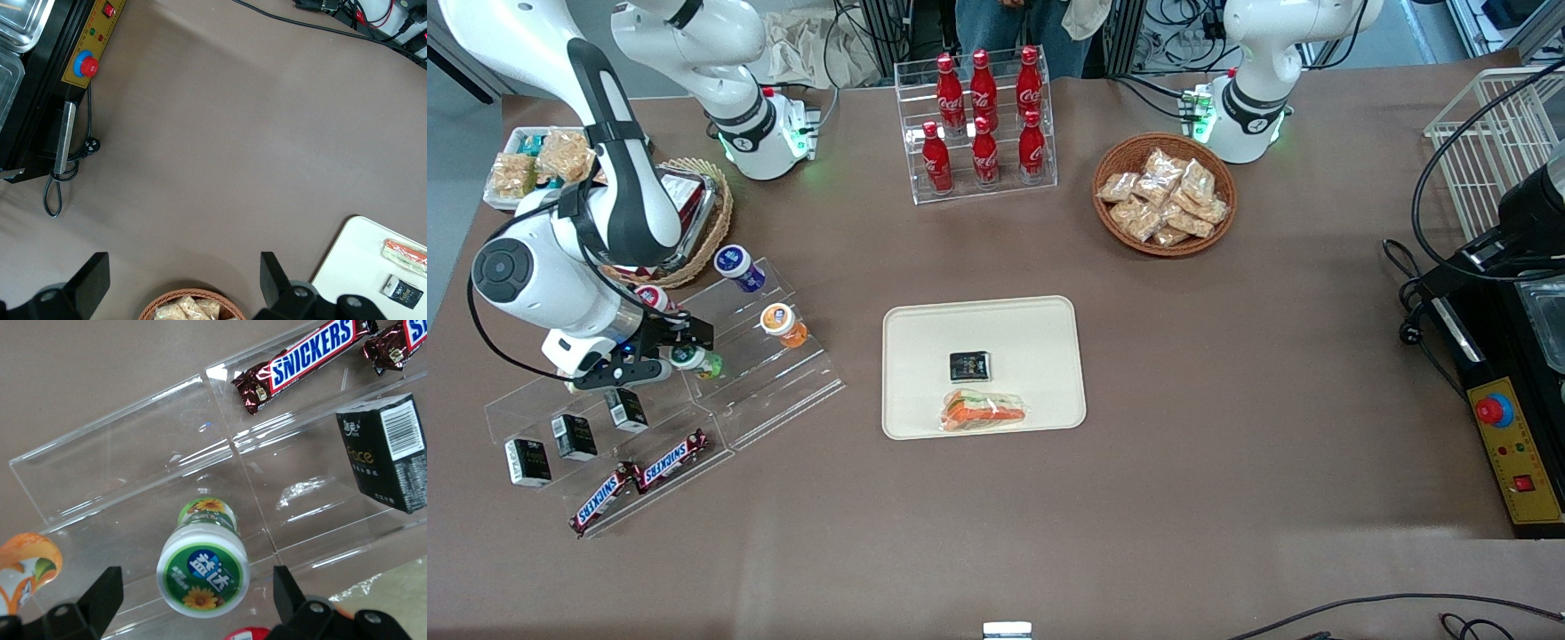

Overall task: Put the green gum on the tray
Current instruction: 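Lower the right gripper and close it on the green-labelled gum bottle, then lift the green gum bottle out of the rack toward the cream tray, then lower the green gum bottle onto the tray beside the black packet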

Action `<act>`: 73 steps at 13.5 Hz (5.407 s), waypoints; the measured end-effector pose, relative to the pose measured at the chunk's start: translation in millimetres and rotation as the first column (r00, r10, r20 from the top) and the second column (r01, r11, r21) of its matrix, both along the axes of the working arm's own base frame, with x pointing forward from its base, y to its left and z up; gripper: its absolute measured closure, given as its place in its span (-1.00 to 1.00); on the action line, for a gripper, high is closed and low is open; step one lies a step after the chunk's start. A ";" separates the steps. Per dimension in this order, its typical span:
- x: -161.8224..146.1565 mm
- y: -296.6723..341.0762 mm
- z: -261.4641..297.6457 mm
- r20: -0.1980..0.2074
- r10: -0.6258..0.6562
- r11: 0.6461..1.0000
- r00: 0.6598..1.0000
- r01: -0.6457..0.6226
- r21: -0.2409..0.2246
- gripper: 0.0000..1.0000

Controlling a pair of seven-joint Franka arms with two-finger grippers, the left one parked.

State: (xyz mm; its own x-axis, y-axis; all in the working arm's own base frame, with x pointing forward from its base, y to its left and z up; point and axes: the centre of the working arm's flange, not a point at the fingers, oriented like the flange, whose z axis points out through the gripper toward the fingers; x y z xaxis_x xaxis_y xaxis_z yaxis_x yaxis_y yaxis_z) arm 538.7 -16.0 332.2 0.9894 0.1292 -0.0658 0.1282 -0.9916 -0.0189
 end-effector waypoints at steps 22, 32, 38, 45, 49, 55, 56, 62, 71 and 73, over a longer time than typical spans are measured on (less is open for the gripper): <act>0.2 6.0 -5.4 0.005 0.014 1.000 1.000 -0.014 0.001 -0.18; 15.8 43.7 69.7 0.063 0.081 0.997 0.995 -0.081 0.000 -0.18; 16.1 126.7 117.1 0.061 -0.004 0.999 0.998 0.002 0.040 -0.18; -22.5 262.6 99.7 0.006 -0.202 0.979 0.979 0.202 0.033 -0.18; -28.8 317.0 51.8 -0.017 -0.234 0.971 0.972 0.235 0.052 -0.18; -20.8 333.7 -30.3 -0.070 -0.250 0.966 0.966 0.254 0.049 -0.18; -20.7 332.9 -40.8 -0.082 -0.250 0.967 0.965 0.253 0.039 -0.18; -21.0 333.5 -74.1 -0.113 -0.251 0.966 0.961 0.256 0.027 -0.18; -25.1 338.1 -92.7 -0.136 -0.252 0.967 0.958 0.256 0.016 -0.67; -23.7 338.6 -91.1 -0.133 -0.252 0.966 0.959 0.257 0.019 -1.00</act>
State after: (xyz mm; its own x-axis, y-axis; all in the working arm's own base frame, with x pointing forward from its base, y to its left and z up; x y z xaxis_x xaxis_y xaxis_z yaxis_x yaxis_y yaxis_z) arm 515.0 322.6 241.1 0.9734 -0.1210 -0.1947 -0.1339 -0.9895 -0.0544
